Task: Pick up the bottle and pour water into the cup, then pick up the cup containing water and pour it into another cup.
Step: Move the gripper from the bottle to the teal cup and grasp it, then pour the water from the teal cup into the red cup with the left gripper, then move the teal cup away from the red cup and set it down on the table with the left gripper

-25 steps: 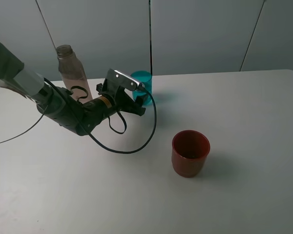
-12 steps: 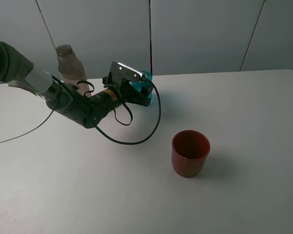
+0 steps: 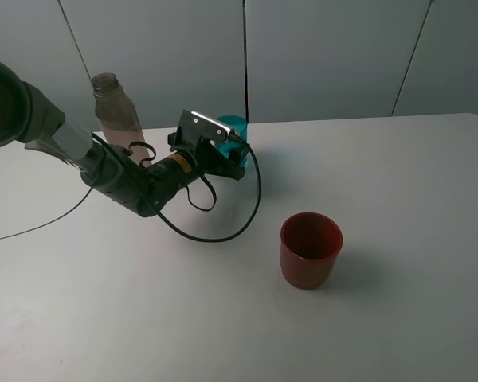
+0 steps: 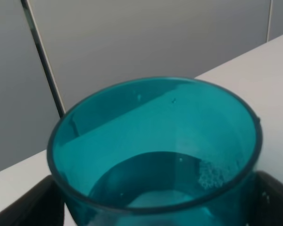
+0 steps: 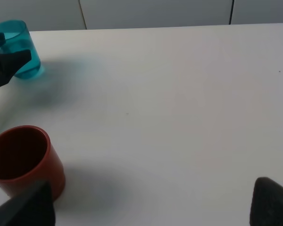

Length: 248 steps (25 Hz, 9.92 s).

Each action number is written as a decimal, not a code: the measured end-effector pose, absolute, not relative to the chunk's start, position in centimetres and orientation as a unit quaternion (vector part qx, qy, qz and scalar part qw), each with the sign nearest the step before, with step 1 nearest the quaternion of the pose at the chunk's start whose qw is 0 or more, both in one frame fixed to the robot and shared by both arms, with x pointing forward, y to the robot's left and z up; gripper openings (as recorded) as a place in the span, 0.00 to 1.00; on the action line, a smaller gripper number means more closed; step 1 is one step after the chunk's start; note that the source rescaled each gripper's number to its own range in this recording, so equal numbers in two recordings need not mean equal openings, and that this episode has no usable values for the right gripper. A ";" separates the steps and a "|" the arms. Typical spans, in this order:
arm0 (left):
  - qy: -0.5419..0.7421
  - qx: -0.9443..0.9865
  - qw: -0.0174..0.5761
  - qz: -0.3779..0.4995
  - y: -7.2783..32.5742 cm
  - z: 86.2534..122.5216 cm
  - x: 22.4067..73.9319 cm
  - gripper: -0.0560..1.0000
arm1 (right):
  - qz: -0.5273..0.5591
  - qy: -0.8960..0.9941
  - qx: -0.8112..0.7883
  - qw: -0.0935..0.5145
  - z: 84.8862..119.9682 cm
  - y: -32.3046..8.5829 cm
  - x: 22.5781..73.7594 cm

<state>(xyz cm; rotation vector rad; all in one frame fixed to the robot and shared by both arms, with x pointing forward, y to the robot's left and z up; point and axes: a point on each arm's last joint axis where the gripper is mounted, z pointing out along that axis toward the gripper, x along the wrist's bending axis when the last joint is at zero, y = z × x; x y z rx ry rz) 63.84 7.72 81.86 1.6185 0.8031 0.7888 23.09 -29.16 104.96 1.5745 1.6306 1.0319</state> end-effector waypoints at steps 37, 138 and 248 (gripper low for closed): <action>0.226 0.764 0.550 0.252 6.6 88.4 63.1 0.33 | 0.393 0.620 0.599 0.320 105.0 -29.2 23.1; -0.466 0.755 0.322 0.330 0.5 95.7 53.7 0.31 | 0.393 0.620 0.599 0.320 105.0 -29.2 23.1; -0.571 0.677 0.245 0.394 -2.2 95.8 51.8 0.31 | 0.393 0.620 0.599 0.320 105.0 -29.2 23.1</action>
